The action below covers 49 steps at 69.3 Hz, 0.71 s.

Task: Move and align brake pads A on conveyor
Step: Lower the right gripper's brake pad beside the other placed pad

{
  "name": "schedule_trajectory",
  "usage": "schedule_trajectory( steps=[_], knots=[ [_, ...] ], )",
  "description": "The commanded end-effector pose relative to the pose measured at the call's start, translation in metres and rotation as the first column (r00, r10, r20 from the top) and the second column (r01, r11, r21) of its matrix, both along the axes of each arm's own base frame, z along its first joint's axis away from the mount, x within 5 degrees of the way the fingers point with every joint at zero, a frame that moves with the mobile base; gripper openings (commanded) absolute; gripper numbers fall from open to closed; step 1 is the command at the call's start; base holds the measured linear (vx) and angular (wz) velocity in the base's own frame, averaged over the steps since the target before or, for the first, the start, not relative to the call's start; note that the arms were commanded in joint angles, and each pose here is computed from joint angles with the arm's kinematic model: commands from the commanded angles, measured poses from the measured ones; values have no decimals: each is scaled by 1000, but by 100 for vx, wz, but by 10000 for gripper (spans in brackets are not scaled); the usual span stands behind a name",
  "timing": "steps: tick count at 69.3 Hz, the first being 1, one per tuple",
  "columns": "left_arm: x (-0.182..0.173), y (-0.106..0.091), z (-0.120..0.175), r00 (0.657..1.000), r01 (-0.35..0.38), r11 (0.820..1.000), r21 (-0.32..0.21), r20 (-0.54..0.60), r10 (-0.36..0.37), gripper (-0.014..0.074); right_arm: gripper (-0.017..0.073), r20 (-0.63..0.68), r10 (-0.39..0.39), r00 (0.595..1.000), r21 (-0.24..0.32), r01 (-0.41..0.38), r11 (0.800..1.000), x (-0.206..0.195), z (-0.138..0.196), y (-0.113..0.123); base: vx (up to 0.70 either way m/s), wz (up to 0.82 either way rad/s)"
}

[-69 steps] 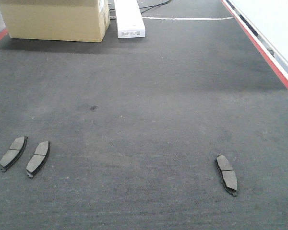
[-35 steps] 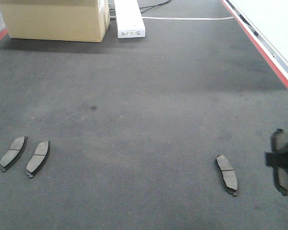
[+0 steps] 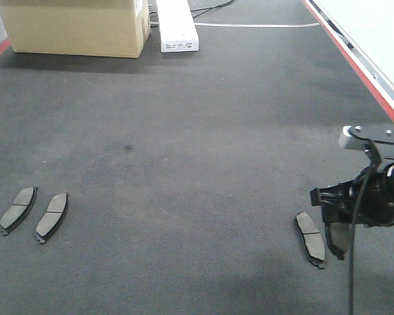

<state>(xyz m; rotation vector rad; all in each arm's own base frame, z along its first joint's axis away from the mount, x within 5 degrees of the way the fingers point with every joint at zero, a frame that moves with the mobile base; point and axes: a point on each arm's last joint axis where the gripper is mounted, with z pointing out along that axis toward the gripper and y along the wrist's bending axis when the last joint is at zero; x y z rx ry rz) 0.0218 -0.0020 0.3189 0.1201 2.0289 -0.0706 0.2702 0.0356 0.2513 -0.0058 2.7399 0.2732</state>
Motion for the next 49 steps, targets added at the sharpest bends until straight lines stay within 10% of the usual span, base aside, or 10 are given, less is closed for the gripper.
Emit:
schedule_trajectory(
  steps=[1, 26, 49],
  knots=[
    [2, -1, 13, 997, 7, 1000, -28, 82, -5, 517, -4, 53, 13, 998, 45, -16, 999, 11, 12, 5, 0, 0],
    [2, -1, 13, 997, 7, 1000, -28, 82, -5, 517, -4, 8, 127, 992, 49, -127, 991, 37, 1, 62, 0, 0],
    [2, -1, 13, 997, 7, 1000, -28, 82, -5, 517, -4, -131, 129, 983, -113, -144, 983, 60, -21, 80, 0, 0]
  ],
)
